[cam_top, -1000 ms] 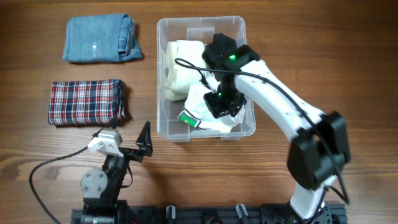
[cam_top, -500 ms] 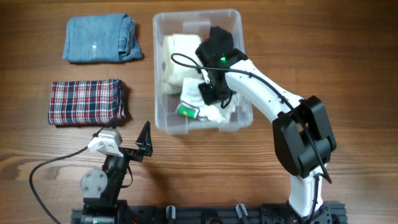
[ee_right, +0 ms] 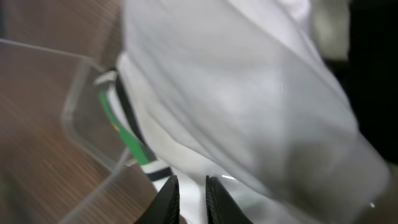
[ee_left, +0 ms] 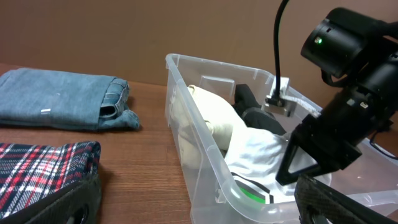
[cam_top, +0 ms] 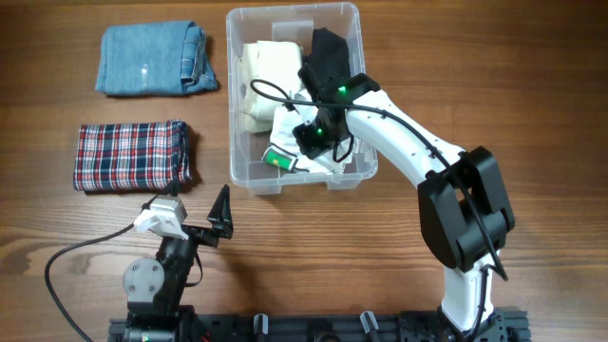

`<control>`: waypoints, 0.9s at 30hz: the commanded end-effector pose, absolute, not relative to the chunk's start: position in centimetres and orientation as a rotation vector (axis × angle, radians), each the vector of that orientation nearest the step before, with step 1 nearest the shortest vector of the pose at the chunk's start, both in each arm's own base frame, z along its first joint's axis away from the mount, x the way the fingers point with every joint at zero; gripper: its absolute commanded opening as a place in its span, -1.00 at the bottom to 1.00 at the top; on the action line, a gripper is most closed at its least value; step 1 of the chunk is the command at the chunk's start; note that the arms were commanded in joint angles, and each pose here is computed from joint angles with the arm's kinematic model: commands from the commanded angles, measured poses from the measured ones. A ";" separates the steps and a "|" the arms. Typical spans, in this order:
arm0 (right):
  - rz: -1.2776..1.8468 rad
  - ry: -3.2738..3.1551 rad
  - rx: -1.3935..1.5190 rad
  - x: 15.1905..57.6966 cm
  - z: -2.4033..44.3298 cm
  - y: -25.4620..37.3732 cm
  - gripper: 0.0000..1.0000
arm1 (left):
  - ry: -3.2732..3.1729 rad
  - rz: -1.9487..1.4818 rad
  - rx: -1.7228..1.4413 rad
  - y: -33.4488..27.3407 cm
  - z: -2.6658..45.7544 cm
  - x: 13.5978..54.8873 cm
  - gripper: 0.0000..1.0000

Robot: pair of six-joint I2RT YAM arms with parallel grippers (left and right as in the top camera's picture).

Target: Pack container

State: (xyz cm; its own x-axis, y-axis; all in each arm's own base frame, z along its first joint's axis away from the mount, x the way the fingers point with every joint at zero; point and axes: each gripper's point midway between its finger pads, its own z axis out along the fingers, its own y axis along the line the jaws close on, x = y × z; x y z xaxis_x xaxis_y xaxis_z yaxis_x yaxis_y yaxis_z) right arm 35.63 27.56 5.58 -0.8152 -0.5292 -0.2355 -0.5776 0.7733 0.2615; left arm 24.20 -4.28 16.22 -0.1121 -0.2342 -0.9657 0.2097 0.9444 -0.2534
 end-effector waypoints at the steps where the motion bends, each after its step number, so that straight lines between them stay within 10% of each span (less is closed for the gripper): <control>1: 0.573 2.705 -0.929 36.2 8.2 28.8 -0.70 | 1.643 -0.353 -0.017 -4.0 16.0 24.2 0.99; 27: -0.040 2.610 -0.331 44.1 10.4 22.5 -0.81 | 1.643 -0.353 -0.017 -4.0 16.0 24.2 1.00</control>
State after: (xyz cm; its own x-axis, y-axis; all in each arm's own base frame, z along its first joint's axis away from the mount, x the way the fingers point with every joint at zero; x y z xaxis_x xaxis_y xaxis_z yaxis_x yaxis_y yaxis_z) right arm 42.46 22.96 7.44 -0.8700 -0.2932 -0.3963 -0.2867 0.9549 -0.0770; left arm 24.20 -4.28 16.22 -0.1121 -0.2342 -0.9657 0.2097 0.9444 -0.2534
